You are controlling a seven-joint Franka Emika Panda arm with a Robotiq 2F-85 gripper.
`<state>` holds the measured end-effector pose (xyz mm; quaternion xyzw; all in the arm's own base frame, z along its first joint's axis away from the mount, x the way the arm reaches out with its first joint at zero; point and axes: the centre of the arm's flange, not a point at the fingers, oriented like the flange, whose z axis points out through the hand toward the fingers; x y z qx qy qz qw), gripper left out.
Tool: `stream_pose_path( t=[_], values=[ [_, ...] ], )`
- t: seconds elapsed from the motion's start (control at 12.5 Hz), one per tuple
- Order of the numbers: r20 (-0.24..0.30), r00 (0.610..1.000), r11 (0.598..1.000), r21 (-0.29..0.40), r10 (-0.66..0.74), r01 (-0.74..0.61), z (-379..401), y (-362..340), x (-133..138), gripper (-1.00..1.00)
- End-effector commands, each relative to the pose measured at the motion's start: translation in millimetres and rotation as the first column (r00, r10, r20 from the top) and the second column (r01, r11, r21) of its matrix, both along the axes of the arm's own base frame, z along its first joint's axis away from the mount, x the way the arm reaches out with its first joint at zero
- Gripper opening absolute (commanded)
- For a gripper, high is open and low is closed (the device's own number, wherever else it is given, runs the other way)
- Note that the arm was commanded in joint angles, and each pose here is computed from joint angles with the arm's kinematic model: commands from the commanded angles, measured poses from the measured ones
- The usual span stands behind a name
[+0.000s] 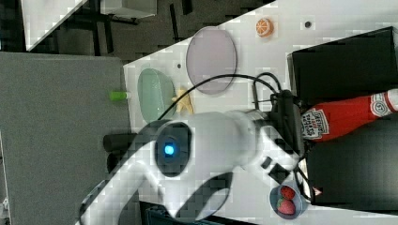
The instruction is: Pick Ketchup from oven and place it on table.
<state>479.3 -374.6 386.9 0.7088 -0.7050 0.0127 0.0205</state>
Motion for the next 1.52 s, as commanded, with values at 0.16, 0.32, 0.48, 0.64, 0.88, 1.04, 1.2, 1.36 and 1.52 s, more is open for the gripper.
stream_pose_path(
  t=[0.16,0.32,0.48,0.64,0.88,1.04,1.2,1.36,1.52],
  values=[
    [0.107,0.978,0.981,-0.094,0.177,-0.167,152,58,42,0.29],
    [0.096,0.964,0.968,-0.065,0.247,-0.242,191,101,55,0.29],
    [0.063,0.937,0.939,-0.018,0.344,-0.343,210,160,69,0.29],
    [0.035,0.887,0.887,0.02,0.46,-0.461,212,232,84,0.29],
    [0.009,0.803,0.802,0.054,0.596,-0.595,191,322,100,0.29],
    [-0.035,0.762,0.761,0.099,0.647,-0.641,161,360,97,0.29],
    [-0.091,0.739,0.743,0.15,0.668,-0.652,117,375,88,0.29],
    [-0.096,0.74,0.744,0.155,0.666,-0.65,70,375,82,0.29],
    [-0.093,0.75,0.754,0.149,0.654,-0.639,20,367,72,0.29]
  ],
)
